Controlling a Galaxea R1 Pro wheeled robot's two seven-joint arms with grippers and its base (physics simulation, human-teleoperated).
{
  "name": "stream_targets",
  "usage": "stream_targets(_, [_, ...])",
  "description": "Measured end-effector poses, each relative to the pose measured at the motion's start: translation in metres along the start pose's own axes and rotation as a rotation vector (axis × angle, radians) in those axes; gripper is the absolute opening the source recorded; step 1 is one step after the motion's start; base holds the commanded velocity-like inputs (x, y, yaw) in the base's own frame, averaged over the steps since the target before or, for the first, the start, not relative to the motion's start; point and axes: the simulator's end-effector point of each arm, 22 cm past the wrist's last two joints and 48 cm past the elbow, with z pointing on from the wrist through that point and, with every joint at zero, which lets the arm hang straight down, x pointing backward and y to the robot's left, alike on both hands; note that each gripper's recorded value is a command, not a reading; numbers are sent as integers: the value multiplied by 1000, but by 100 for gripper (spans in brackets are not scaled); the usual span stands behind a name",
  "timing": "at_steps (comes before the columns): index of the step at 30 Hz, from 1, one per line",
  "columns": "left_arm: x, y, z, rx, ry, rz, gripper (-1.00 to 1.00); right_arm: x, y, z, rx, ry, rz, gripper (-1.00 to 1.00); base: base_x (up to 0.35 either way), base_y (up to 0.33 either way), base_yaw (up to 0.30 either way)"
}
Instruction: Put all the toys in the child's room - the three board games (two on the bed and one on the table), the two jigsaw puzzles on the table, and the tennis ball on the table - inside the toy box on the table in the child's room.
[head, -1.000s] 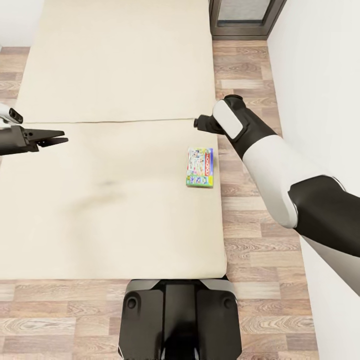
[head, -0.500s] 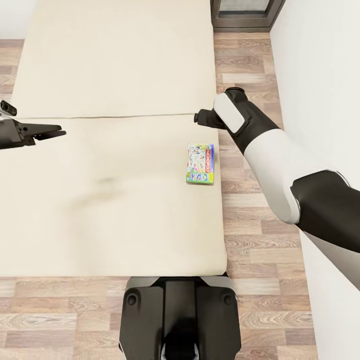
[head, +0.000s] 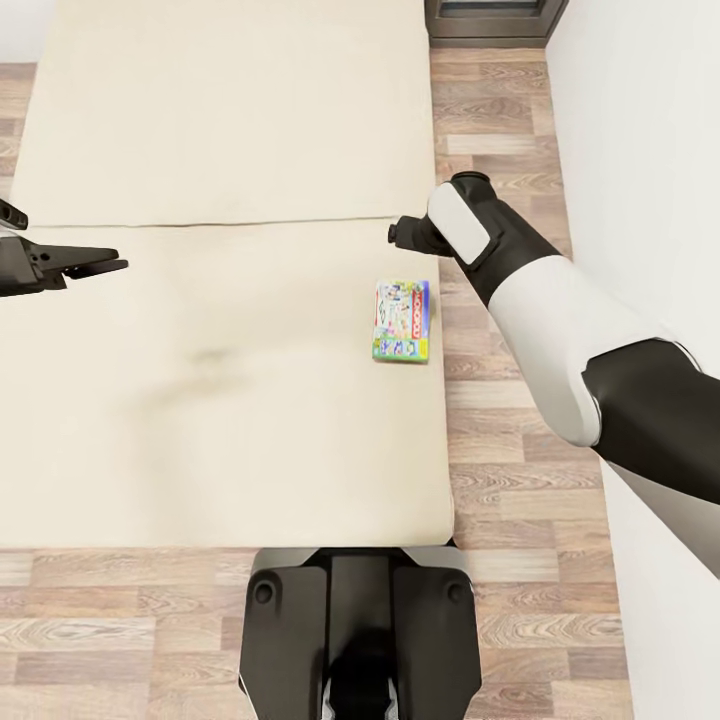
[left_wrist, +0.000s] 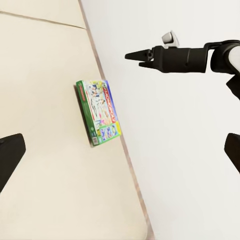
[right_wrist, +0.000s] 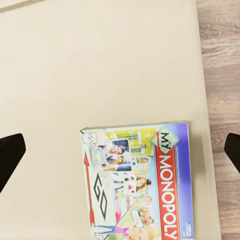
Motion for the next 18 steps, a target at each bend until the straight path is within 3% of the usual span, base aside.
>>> stream_targets(18, [15,16,8,-5,22,-25,100,15,-4,19,4,24,1,100,0,0,0])
